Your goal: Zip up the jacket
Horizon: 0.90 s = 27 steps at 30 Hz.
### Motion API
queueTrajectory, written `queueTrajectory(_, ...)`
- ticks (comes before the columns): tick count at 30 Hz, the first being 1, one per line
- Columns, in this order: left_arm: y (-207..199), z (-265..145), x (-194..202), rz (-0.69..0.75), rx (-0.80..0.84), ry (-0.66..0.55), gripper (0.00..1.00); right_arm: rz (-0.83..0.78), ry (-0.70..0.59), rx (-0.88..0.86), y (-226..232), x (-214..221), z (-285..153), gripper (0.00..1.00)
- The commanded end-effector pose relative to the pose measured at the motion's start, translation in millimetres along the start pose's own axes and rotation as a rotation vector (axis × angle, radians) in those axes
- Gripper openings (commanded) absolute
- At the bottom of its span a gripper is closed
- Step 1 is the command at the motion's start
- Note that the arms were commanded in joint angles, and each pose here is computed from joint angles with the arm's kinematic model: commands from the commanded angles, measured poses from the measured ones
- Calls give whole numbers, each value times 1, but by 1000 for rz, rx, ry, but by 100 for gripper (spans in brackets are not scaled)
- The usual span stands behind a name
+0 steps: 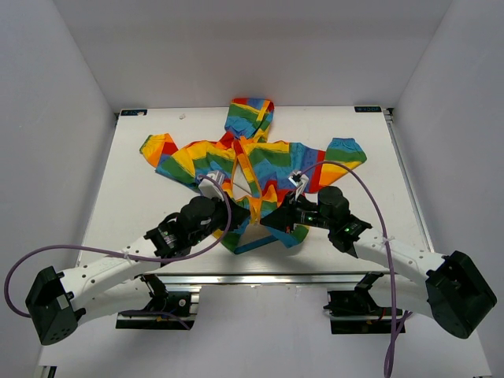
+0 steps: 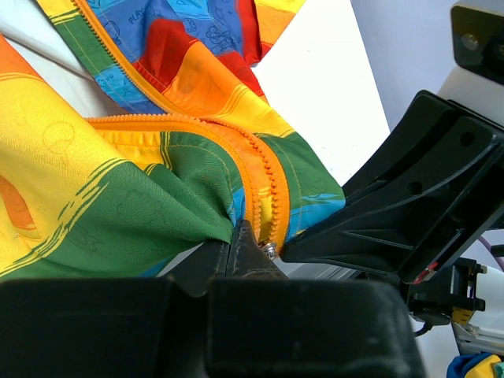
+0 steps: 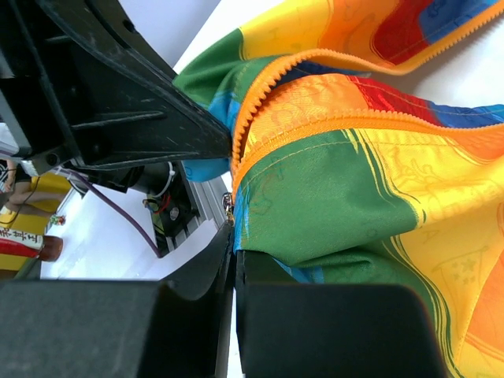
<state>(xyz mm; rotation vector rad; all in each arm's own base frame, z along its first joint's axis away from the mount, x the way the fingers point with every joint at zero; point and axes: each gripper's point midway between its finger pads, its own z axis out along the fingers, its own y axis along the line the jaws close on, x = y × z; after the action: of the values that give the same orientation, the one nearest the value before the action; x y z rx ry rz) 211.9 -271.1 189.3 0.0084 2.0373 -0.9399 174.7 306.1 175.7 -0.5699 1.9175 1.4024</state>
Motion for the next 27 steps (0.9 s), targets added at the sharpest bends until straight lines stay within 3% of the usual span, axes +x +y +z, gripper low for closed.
queueTrajectory(1, -18, -5, -21, -21, 54, -58, 0, -42, -53, -64, 16, -16, 1, 0)
queueTrajectory(27, -20, -6, -21, -16, 63, -55, 0, -39, -59, -92, 20, -15, 1, 0)
